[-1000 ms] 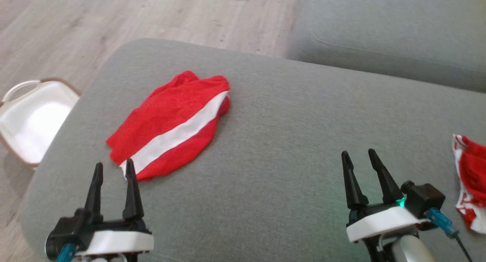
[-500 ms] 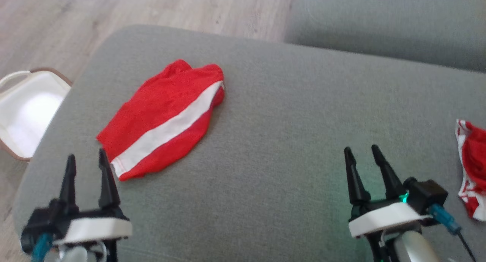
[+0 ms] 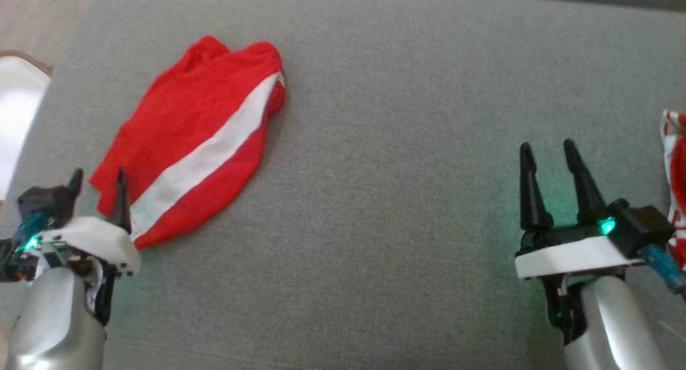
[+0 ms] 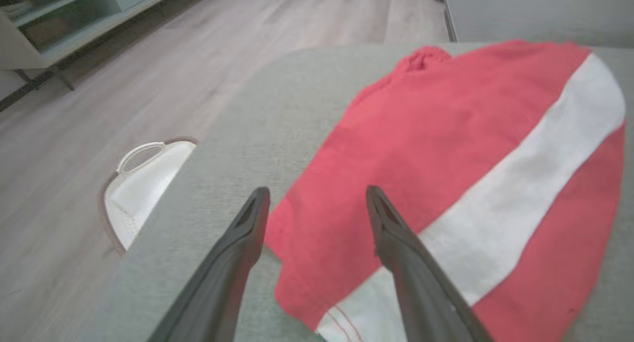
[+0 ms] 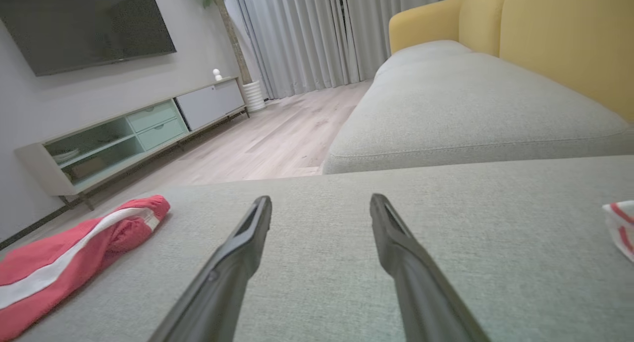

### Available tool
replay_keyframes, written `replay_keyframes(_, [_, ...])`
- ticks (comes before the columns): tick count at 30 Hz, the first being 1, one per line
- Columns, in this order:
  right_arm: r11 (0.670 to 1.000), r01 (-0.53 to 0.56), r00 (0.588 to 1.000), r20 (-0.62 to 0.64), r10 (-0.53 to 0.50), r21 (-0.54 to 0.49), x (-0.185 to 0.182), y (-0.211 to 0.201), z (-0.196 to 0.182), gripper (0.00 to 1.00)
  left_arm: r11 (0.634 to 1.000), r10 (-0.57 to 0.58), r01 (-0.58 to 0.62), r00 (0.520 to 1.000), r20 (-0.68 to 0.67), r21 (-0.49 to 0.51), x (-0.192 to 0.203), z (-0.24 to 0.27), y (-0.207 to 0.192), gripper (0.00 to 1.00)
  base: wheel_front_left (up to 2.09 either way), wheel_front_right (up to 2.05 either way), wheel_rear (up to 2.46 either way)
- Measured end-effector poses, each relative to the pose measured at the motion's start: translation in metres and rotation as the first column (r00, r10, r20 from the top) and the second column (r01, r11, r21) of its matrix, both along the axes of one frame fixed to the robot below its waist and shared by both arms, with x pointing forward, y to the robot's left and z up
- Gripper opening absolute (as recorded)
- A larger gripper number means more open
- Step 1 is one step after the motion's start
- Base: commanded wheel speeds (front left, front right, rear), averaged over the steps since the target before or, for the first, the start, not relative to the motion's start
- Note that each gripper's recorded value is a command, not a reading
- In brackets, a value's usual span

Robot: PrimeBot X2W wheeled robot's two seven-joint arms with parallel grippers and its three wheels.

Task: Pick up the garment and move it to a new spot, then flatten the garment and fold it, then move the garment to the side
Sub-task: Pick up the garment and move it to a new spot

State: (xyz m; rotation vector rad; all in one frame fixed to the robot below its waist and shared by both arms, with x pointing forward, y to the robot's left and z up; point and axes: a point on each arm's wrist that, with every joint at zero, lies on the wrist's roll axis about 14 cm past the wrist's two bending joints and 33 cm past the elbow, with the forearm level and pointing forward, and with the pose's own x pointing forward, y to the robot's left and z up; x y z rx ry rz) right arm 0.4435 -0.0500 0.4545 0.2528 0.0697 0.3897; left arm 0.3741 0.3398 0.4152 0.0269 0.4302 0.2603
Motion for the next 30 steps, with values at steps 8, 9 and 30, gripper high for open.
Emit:
replay_keyframes(8, [0.999,0.038,0.999,-0.033,-0.040,-0.032,0.006,-0.016,-0.020,1.00,0.995,-0.077,0.056,0.963,-0.260,-0.088,0.005,-0.063,-0.025,1.00,0.00,0.00,0.00])
replay_keyframes(9, [0.999,0.043,0.998,-0.035,-0.044,-0.033,0.007,-0.018,-0.021,1.00,0.993,-0.086,0.062,0.960,-0.265,-0.096,0.007,-0.066,-0.027,1.00,0.00,0.00,0.00])
replay_keyframes(30, [0.996,0.094,0.995,0.038,-0.094,0.008,-0.007,-0.035,0.019,1.00,0.971,-0.226,0.240,0.912,0.342,0.000,0.076,0.083,-0.046,0.00,0.00,0.00,0.00])
